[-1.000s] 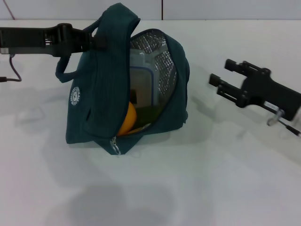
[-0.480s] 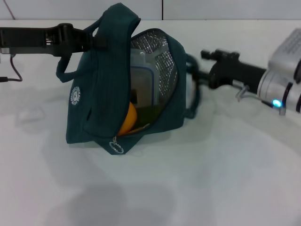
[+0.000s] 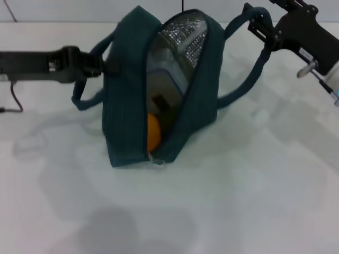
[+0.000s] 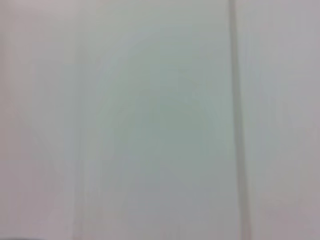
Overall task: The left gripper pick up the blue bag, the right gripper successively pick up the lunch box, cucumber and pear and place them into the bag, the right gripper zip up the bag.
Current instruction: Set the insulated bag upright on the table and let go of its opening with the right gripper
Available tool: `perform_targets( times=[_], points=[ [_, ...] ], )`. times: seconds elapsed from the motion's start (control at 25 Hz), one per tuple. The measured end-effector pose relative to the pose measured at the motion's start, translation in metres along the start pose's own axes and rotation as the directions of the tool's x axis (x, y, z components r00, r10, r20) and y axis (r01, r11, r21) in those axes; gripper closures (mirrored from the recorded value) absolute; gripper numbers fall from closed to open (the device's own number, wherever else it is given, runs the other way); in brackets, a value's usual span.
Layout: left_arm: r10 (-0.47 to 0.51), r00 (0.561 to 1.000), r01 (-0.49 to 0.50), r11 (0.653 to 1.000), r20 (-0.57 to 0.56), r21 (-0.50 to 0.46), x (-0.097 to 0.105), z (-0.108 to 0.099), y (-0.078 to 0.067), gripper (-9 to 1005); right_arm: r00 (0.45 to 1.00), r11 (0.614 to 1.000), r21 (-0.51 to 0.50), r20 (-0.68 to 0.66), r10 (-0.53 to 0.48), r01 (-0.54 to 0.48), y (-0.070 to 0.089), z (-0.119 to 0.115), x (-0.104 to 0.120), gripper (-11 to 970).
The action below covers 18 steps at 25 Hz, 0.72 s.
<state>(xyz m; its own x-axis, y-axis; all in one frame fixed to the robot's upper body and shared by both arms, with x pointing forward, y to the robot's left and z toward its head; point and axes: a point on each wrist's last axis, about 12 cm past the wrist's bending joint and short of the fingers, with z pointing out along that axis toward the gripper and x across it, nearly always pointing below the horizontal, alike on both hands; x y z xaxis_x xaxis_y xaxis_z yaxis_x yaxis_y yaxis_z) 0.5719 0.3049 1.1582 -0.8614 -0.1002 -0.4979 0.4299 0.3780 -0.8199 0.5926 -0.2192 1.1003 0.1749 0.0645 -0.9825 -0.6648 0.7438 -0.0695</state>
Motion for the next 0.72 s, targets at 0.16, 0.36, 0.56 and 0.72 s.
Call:
perform_targets(
  times=[0.16, 0.36, 0.56, 0.72],
  points=[
    [-0.039, 0.999, 0.040, 0.995, -0.020, 0.089, 0.018, 0.002, -0.002, 943, 0.994, 0.996, -0.091, 0.108, 0.017, -0.007, 0.019, -0.026, -0.006, 350],
    [-0.081, 0.996, 0.087, 0.986, -0.045, 0.143, 0.038, 0.008, 0.000, 943, 0.969, 0.994, -0.110, 0.244, 0.022, 0.005, 0.029, -0.068, -0.018, 349],
    [-0.108, 0.993, 0.116, 0.978, -0.058, 0.175, 0.048, 0.010, 0.000, 942, 0.947, 0.991, -0.133, 0.319, 0.039, 0.004, 0.034, -0.090, -0.029, 349],
    [-0.107, 0.992, 0.120, 0.968, -0.071, 0.220, 0.049, 0.014, -0.005, 942, 0.942, 0.989, -0.151, 0.331, 0.055, -0.005, 0.034, -0.100, -0.032, 349]
  ],
)
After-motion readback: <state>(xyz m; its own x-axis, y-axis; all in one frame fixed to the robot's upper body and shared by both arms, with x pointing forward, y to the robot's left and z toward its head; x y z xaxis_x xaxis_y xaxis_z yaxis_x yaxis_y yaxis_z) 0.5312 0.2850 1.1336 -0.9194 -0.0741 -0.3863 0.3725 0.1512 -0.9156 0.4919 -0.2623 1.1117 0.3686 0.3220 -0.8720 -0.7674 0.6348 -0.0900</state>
